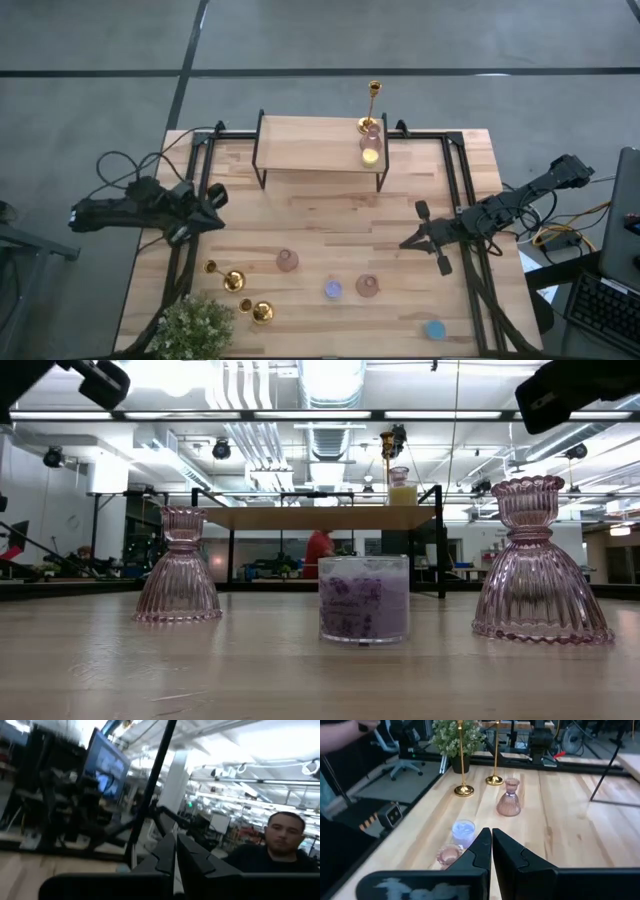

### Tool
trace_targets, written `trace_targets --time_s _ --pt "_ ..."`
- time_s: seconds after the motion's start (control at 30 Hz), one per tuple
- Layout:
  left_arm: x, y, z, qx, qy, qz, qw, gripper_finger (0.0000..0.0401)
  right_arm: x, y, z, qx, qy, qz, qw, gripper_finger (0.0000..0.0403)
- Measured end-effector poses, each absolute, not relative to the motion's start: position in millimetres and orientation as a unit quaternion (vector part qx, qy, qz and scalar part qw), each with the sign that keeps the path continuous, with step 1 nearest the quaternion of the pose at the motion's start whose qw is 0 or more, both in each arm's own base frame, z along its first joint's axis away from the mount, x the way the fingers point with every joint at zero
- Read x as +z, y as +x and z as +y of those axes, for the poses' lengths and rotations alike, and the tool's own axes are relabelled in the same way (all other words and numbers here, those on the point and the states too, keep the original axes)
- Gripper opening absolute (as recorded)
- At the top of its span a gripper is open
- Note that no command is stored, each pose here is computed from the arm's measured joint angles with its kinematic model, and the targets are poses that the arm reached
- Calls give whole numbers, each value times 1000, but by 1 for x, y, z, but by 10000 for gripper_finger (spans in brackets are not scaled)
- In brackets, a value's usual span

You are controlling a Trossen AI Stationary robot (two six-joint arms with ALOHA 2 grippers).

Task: Pick & Place candle stick holders
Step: Put the top gold candle holder on the shelf aligned with the other gold candle holder

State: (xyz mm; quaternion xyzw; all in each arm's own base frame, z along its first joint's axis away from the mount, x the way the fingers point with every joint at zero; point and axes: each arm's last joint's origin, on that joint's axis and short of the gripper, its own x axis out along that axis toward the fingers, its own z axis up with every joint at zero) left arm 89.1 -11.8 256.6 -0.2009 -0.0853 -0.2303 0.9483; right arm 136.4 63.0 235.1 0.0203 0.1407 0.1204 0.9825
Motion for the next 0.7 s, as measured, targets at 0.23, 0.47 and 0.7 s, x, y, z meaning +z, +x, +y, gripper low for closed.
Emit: trace_targets --time_s 0.23,0.47,0.7 --pt "274 79 -18 -350 -178 -77 916 10 236 137 63 114 68 144 981 9" --pt "261 82 -20 -381 -186 -16 906 10 236 137 63 116 54 141 982 9" --pt "264 84 -19 -360 -199 -31 911 10 236 137 63 116 54 141 982 9"
